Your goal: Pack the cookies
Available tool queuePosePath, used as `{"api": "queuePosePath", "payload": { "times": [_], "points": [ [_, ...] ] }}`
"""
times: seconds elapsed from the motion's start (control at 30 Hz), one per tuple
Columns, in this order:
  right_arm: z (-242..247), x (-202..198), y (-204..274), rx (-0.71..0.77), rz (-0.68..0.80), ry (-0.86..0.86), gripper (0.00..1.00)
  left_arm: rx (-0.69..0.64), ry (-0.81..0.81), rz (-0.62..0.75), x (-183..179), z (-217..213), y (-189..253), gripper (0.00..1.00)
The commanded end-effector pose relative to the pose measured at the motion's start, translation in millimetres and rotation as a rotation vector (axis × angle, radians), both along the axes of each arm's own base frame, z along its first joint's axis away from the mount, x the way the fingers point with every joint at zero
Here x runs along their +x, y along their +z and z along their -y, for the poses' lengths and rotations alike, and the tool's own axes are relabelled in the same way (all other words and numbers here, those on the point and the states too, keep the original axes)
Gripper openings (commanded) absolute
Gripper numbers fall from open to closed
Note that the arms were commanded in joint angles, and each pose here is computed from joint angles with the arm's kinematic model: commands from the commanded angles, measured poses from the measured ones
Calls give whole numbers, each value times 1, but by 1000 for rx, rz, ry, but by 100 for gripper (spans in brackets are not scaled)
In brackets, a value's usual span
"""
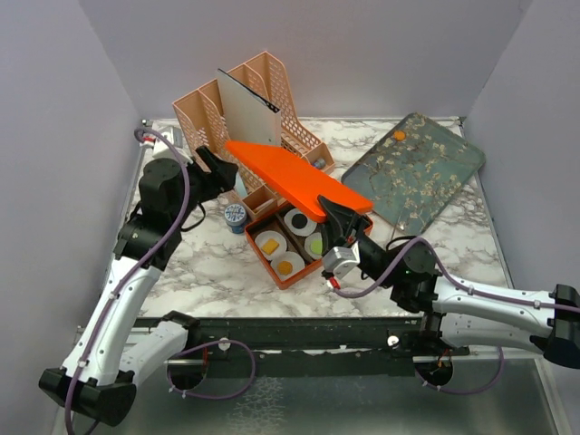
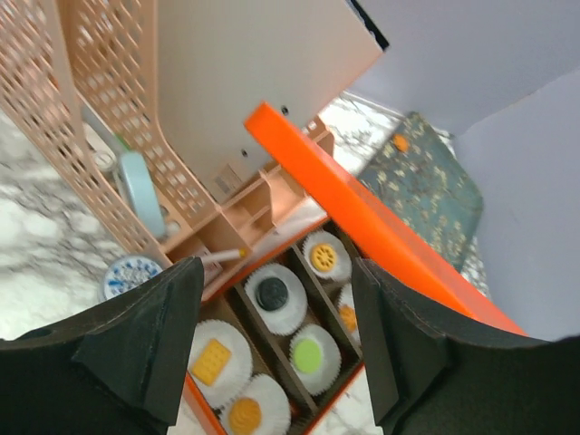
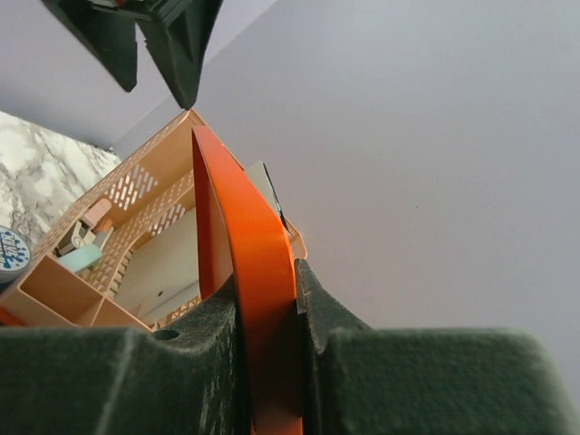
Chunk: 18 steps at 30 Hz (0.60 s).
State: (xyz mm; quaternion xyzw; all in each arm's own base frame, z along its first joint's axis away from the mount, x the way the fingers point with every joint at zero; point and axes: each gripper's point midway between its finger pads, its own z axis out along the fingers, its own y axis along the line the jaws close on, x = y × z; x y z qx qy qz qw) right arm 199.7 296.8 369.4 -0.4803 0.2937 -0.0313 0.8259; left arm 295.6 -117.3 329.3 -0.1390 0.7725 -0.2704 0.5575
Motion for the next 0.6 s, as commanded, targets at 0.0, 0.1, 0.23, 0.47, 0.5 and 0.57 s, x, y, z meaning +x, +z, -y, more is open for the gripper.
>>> {"api": "queuePosePath", "payload": {
  "times": [0.0, 0.1, 0.23, 0.47, 0.5, 0.57],
  "points": [
    [8, -5, 0, -41, 27, -11, 1, 148, -16, 19, 15, -16, 12, 74],
    [13, -7, -3, -61, 43, -16, 1, 109, -52, 22, 25, -13, 19, 75],
    [17, -8, -7, -82, 74, -29, 1, 18, -94, 8, 33, -2, 20, 76],
    [6, -6, -13, -115, 123, -33, 0, -318, -190, -147, 24, 36, -19, 75],
    [4, -6, -14, -121, 132, -31, 1, -347, -198, -160, 22, 39, -23, 75],
    [-1, -7, -17, -136, 153, -23, 1, -372, -197, -177, 20, 41, -28, 75]
  ]
}}
